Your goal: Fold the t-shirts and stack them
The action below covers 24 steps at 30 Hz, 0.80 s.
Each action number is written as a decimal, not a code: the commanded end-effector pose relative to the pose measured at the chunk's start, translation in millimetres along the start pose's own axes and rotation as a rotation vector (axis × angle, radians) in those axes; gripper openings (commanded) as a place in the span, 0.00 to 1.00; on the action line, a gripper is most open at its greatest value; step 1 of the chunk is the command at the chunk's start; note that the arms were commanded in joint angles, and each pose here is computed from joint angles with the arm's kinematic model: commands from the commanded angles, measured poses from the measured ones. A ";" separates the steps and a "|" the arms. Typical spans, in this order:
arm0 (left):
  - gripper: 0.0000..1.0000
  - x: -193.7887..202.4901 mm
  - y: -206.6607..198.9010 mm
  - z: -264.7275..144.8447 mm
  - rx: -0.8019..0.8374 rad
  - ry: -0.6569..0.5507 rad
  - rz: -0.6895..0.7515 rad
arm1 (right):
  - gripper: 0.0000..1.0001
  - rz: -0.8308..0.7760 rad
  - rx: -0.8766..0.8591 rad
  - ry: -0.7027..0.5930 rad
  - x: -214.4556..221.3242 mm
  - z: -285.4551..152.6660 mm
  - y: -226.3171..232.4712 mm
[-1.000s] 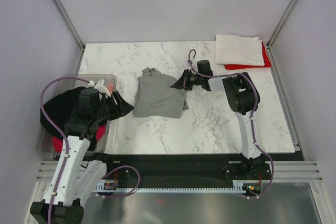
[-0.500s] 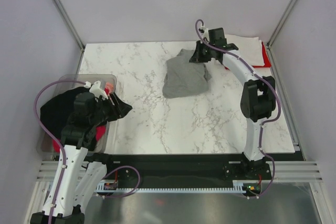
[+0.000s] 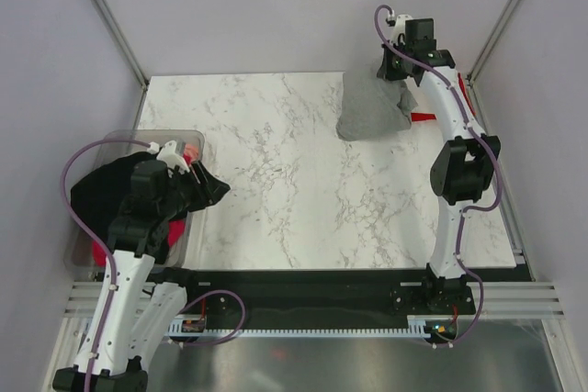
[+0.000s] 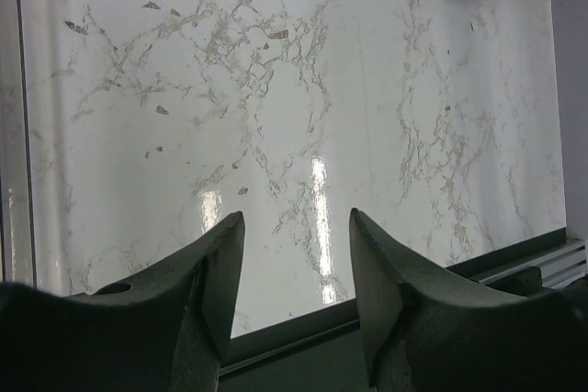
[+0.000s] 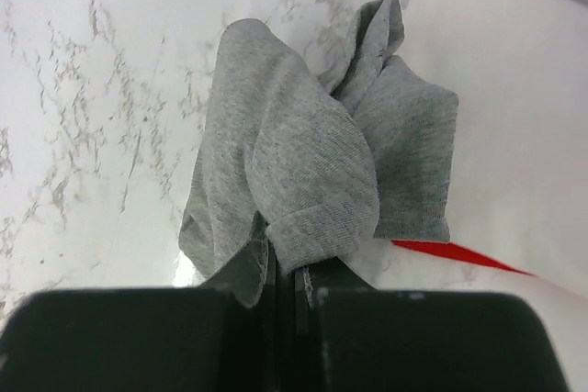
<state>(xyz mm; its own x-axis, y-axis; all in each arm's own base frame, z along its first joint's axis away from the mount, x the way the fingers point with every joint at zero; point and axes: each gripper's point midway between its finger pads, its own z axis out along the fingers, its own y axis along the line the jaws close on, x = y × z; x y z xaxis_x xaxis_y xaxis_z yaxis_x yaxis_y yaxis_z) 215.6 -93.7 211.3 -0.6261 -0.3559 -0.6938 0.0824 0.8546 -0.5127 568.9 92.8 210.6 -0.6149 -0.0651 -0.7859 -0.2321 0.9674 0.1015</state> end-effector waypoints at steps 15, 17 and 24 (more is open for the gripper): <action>0.54 -2.7 7.3 9.5 -0.023 0.004 0.030 | 0.00 -0.057 0.151 -0.213 -78.0 -20.2 -102.5; 0.54 -3.0 7.4 9.3 -0.024 0.002 0.030 | 0.00 -0.041 0.169 -0.236 -82.9 -21.2 -116.8; 0.54 -1.5 9.2 11.2 -0.032 0.012 0.024 | 0.00 -0.026 0.219 -0.291 -90.5 -17.8 -152.0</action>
<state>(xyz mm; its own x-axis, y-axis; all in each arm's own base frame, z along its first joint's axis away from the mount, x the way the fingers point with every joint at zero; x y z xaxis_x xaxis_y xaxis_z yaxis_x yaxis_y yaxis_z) 219.7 -93.4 202.5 -0.6526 -0.3534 -0.6703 0.0579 0.8587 -0.5091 625.6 -33.2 245.5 -0.4902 -0.0326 -0.8710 -0.0835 0.9965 0.0098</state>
